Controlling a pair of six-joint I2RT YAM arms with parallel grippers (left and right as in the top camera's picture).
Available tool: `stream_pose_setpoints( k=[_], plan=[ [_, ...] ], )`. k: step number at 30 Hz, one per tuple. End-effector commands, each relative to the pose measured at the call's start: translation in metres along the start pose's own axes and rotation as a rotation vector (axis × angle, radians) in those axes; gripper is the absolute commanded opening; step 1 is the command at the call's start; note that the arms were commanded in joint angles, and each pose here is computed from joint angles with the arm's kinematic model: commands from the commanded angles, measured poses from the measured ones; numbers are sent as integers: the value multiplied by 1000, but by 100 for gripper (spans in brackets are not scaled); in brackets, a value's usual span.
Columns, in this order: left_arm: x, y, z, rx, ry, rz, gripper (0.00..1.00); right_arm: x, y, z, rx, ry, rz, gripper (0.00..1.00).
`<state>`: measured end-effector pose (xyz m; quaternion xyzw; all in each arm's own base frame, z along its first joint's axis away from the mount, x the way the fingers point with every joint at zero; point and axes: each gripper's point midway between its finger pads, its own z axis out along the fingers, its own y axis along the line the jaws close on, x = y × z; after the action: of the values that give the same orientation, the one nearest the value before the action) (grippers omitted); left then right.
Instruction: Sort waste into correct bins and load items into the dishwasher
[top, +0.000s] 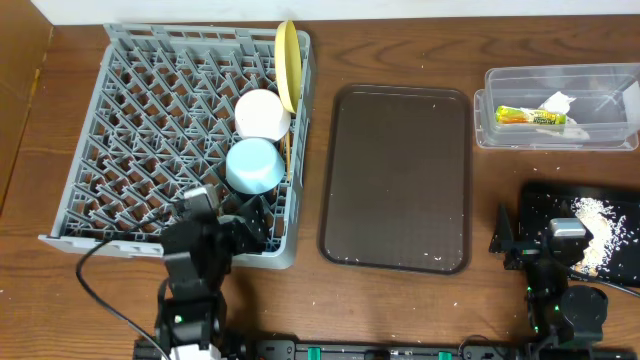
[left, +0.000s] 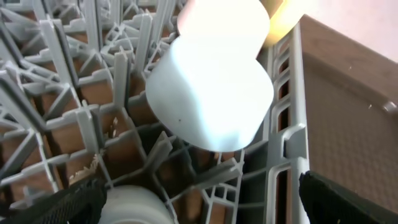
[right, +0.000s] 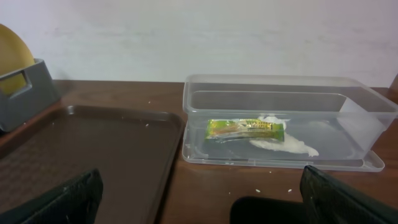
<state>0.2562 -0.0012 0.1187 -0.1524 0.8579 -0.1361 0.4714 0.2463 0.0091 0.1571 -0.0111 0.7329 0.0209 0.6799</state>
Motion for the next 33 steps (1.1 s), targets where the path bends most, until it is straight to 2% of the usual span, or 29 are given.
stream_pose_setpoints(
  k=[1, 7, 16, 22, 33],
  plan=[
    [9, -1, 2, 31, -33, 44, 100, 1, -1, 0, 6, 0, -11, 99],
    [14, -19, 5, 129, -174, 228, 100, 1, -1, 0, 6, 0, -11, 99],
    [5, -20, -2, 118, -304, 259, 100, 1, -1, 0, 6, 0, -11, 99],
    [25, -11, 0, 92, -230, 284, 100, 1, -1, 0, 6, 1, -11, 99],
    [-2, -24, -21, 135, -385, 303, 100, 1, -1, 0, 6, 0, -11, 99]
  ],
)
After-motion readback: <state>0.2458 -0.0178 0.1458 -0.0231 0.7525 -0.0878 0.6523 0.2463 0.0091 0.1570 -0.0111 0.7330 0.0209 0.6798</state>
